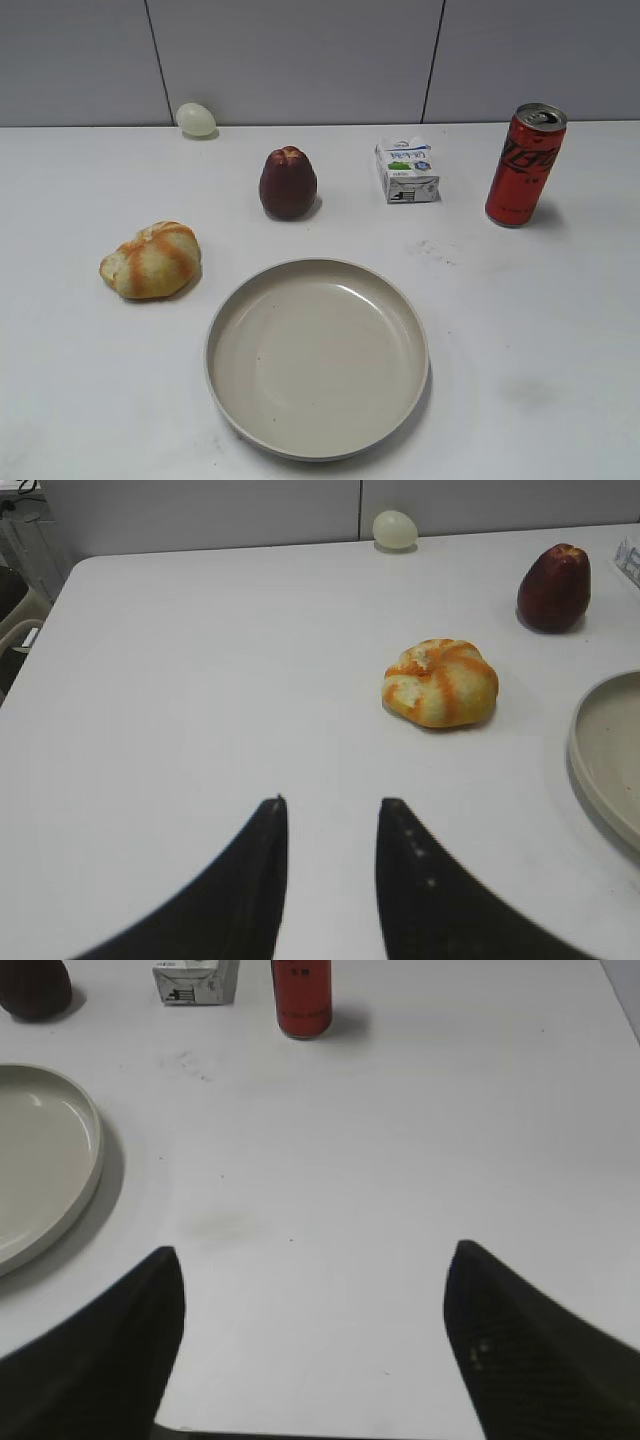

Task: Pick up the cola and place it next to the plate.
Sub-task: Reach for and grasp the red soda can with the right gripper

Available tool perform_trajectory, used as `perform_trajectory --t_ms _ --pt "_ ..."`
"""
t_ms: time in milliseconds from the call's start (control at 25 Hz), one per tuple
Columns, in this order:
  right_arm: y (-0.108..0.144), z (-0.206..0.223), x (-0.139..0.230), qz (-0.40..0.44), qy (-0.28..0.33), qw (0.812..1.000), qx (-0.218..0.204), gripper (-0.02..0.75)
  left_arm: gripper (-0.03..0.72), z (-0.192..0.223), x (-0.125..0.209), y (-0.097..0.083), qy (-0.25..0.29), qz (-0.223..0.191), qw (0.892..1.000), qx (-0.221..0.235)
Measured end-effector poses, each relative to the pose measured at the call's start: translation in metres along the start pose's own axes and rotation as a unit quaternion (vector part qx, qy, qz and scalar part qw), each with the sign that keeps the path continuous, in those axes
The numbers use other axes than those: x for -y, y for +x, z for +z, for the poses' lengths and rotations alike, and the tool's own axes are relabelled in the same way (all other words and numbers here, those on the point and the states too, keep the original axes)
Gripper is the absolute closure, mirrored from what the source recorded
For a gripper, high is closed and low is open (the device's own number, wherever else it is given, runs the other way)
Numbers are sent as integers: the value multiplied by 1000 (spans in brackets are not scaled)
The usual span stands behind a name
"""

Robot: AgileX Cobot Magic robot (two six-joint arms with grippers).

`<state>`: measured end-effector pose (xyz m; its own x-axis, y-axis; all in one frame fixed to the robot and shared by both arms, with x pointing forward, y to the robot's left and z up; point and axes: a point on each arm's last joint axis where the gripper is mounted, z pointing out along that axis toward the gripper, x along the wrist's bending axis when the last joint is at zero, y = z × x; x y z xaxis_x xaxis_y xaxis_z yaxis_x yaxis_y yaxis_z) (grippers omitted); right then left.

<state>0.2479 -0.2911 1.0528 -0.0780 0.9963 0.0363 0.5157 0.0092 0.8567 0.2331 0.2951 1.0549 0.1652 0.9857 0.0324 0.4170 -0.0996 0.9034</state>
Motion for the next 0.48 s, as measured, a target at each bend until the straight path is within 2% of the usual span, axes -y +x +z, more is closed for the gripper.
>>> perform_trajectory --t_ms 240,480 --pt "-1 10 -27 4 30 1000 1 76 449 0 0 0 0 0 1000 0" --pt "-3 30 -65 16 85 996 1 81 449 0 0 0 0 0 1000 0"
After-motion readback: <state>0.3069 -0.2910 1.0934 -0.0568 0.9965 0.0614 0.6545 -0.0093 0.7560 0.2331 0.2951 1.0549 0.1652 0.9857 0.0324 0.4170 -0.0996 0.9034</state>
